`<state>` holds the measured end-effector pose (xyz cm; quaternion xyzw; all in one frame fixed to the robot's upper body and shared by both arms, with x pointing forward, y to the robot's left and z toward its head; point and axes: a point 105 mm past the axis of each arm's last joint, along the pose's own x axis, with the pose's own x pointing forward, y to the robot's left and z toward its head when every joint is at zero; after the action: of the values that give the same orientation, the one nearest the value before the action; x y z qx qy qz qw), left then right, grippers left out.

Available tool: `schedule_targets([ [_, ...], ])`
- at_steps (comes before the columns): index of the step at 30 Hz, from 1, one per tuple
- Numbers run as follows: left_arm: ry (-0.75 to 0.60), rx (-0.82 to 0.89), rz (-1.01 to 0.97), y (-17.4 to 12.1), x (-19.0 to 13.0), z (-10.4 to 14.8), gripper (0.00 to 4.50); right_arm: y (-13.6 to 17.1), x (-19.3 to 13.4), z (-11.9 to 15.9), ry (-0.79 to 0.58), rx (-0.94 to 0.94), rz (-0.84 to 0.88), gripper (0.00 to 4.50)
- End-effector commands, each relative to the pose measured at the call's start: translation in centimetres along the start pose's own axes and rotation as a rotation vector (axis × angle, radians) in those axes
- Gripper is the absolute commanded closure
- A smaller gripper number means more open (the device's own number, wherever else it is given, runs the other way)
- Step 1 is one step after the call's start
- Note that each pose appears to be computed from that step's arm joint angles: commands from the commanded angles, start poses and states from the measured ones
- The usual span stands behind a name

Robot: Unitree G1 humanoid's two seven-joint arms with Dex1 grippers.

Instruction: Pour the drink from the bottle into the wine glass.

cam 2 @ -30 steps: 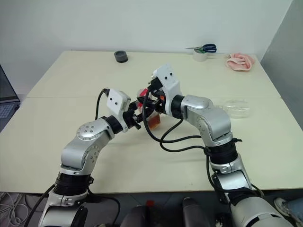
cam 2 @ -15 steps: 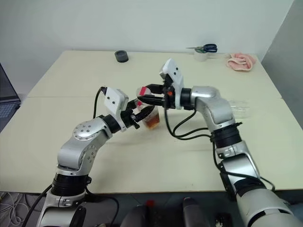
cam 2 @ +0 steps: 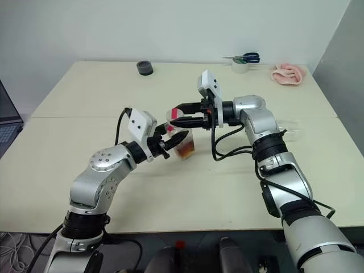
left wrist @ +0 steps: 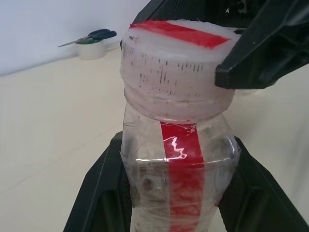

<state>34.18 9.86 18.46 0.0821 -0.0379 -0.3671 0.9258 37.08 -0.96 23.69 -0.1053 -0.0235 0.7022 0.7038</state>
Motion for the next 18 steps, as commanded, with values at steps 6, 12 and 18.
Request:
schedule_targets([
  [6, -0.068, 0.041, -0.004, 0.2, -0.2, 2.2, 2.65, 0.1, -1.5, 1.8, -0.015, -0.084, -0.072, 0.0],
  [12, -0.054, 0.037, -0.052, -0.4, -0.2, 1.9, 2.65, 1.0, -2.7, 3.3, -0.043, -0.107, -0.21, 0.0],
  [18, -0.053, 0.035, -0.13, -1.2, 0.1, 2.0, 2.66, 4.1, -2.7, 2.9, -0.018, -0.069, -0.246, 0.0],
])
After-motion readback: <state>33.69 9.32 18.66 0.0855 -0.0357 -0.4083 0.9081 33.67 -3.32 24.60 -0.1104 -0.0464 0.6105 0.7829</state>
